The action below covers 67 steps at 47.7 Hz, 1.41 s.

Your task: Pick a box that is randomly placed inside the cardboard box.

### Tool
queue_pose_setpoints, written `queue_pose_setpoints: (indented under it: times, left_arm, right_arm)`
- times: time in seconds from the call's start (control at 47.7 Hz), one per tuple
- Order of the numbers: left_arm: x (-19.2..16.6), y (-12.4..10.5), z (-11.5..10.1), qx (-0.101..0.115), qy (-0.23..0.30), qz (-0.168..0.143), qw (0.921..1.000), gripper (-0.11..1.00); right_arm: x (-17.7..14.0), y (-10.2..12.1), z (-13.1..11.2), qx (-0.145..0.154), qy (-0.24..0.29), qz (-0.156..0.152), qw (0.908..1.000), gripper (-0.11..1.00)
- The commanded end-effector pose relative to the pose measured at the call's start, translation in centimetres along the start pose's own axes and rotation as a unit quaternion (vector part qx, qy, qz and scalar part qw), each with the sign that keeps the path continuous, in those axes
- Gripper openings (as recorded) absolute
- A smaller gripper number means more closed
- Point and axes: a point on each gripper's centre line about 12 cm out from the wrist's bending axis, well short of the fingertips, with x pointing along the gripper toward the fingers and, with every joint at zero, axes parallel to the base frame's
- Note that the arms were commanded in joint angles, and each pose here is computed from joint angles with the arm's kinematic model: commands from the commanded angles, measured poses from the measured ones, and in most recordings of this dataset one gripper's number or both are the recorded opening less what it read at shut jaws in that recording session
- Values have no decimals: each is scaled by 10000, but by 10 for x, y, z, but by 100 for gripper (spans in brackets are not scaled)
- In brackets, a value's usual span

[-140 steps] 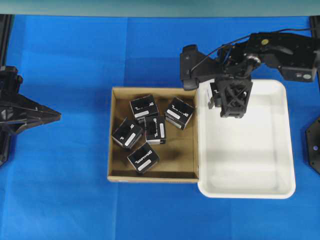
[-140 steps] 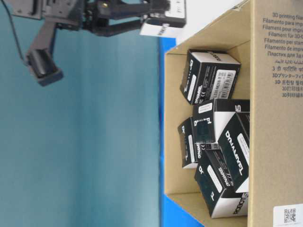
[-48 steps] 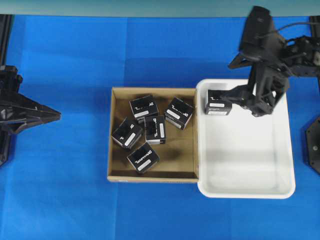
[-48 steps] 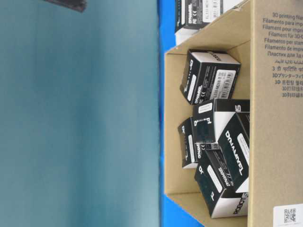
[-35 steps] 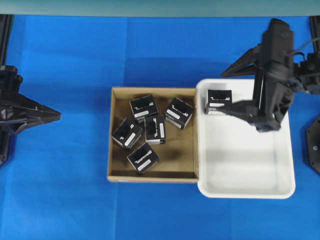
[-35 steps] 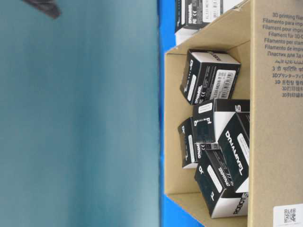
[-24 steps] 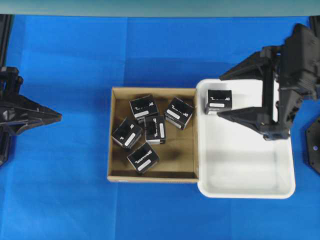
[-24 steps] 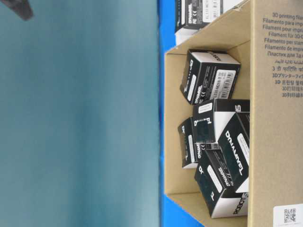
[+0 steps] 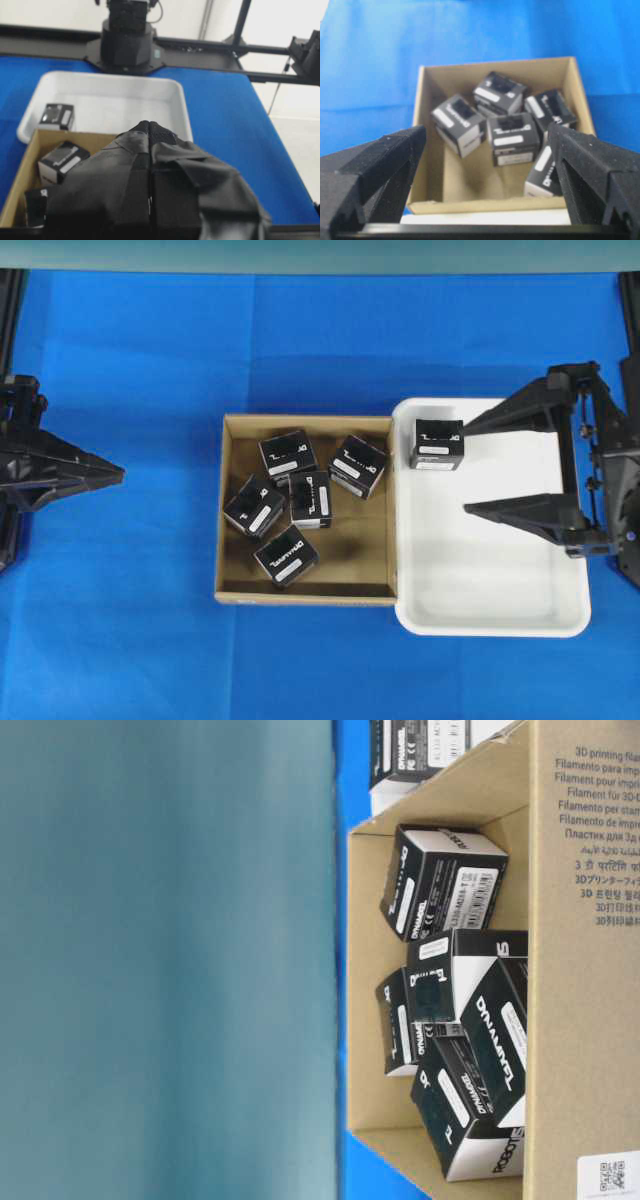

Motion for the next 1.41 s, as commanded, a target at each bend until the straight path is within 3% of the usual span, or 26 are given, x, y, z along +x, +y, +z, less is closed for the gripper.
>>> queue_pose_setpoints:
  times: [0.0,0.462,0.965,1.385]
  left_arm:
    - [2,-2,10,-8,-120,-29,9999,-7]
    - [2,-2,7,-30,-65,-39,10000,-7]
    - [0,-3,7,-666,-80,-84,9977,-7]
    - [-1,-3,6,-666,-73,-76,9977,-7]
  right_arm:
    - [-5,1,4,13,-259,30,9997,99]
    - [-41,2,-3,-32,-877,60,9961,99]
    - [-43,13,-4,-95,-1028,336,9941,99]
    - [-52,18,-2,-102,-1254,486,9909,99]
